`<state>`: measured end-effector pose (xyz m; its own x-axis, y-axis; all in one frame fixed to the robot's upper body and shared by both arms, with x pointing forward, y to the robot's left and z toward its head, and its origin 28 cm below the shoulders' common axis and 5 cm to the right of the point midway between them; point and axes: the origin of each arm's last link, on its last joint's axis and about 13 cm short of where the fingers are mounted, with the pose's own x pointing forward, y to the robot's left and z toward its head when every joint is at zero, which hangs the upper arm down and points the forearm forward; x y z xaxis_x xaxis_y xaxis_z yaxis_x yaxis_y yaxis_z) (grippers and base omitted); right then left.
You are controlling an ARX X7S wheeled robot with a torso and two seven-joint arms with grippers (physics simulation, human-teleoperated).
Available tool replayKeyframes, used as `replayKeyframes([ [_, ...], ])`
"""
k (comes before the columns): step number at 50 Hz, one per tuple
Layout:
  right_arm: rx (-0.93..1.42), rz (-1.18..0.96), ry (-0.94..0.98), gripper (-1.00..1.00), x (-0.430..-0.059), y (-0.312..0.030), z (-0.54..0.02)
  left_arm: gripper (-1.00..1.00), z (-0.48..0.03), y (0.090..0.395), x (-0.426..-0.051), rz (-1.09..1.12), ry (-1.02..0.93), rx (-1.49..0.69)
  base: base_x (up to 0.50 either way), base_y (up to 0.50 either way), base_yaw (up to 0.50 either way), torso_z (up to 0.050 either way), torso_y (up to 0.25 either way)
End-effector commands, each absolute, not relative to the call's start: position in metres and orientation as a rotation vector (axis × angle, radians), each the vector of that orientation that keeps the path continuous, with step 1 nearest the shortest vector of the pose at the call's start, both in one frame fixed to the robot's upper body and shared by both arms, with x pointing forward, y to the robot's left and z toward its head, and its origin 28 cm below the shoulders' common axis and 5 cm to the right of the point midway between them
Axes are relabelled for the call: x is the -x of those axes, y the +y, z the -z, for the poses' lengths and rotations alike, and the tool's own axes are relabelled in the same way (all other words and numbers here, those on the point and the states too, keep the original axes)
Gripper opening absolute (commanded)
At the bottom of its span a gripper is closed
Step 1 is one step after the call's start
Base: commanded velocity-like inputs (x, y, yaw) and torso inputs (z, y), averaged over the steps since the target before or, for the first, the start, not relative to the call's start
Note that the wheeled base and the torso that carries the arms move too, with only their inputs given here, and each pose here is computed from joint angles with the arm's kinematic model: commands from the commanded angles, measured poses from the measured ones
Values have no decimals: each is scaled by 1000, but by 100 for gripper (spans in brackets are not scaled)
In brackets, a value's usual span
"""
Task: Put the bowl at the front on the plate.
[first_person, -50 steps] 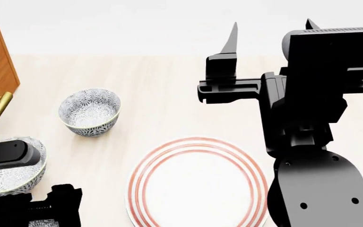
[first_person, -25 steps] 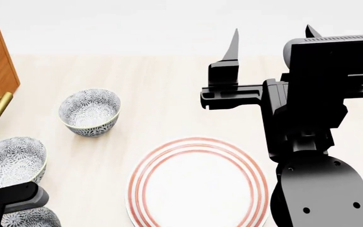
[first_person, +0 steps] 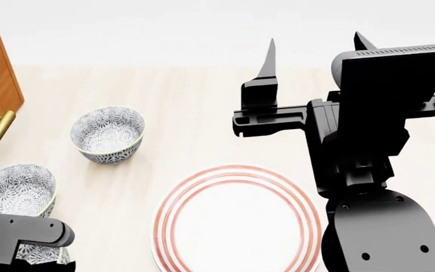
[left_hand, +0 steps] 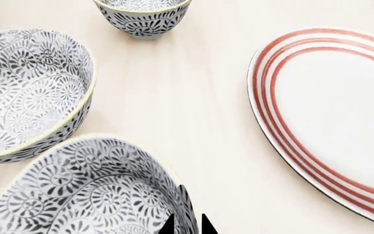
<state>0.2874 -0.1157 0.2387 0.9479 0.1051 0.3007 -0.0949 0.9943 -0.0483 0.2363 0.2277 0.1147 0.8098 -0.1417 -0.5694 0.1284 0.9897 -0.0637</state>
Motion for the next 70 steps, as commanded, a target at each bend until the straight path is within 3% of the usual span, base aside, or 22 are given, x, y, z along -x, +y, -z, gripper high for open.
replayKeyframes([
  [1, 46, -115, -309, 100, -289, -115, -236, -100, -142, 223, -240, 173, 284, -273, 0, 0, 0, 0, 0],
  [17, 42, -107, -306, 100, -293, -116, -235, -100, -186, 216, -244, 228, 22, -436, 0, 0, 0, 0, 0],
  [29, 18, -89, -314, 100, -294, -121, -237, -100, -205, 220, -268, 468, -27, -586, 0, 0, 0, 0, 0],
  [45, -48, -52, -344, 100, -293, -136, -247, -100, -206, 214, -364, 800, -24, -710, 0, 0, 0, 0, 0],
  [47, -47, -51, -347, 100, -292, -139, -247, -100, -204, 211, -376, 834, -31, -693, 0, 0, 0, 0, 0],
  [48, -49, -40, -349, 100, -291, -144, -248, -100, -206, 192, -391, 951, -56, -699, 0, 0, 0, 0, 0],
  [51, -53, -39, -355, 100, -290, -145, -249, -100, -195, 199, -410, 926, 28, -693, 0, 0, 0, 0, 0],
  [52, -29, -86, -359, 100, -290, -141, -252, -100, -225, 152, -421, 1137, -72, -808, 0, 0, 0, 0, 0],
  [53, -29, -85, -359, 100, -290, -141, -253, -100, -185, 139, -419, 1224, 28, -755, 0, 0, 0, 0, 0],
  [55, -27, -83, -361, 100, -290, -142, -253, -100, -187, 171, -431, 1066, 81, -753, 0, 0, 0, 0, 0],
  [70, -27, -78, -362, 100, -291, -143, -250, -100, -175, 163, -428, 1149, 115, -849, 0, 0, 0, 0, 0],
])
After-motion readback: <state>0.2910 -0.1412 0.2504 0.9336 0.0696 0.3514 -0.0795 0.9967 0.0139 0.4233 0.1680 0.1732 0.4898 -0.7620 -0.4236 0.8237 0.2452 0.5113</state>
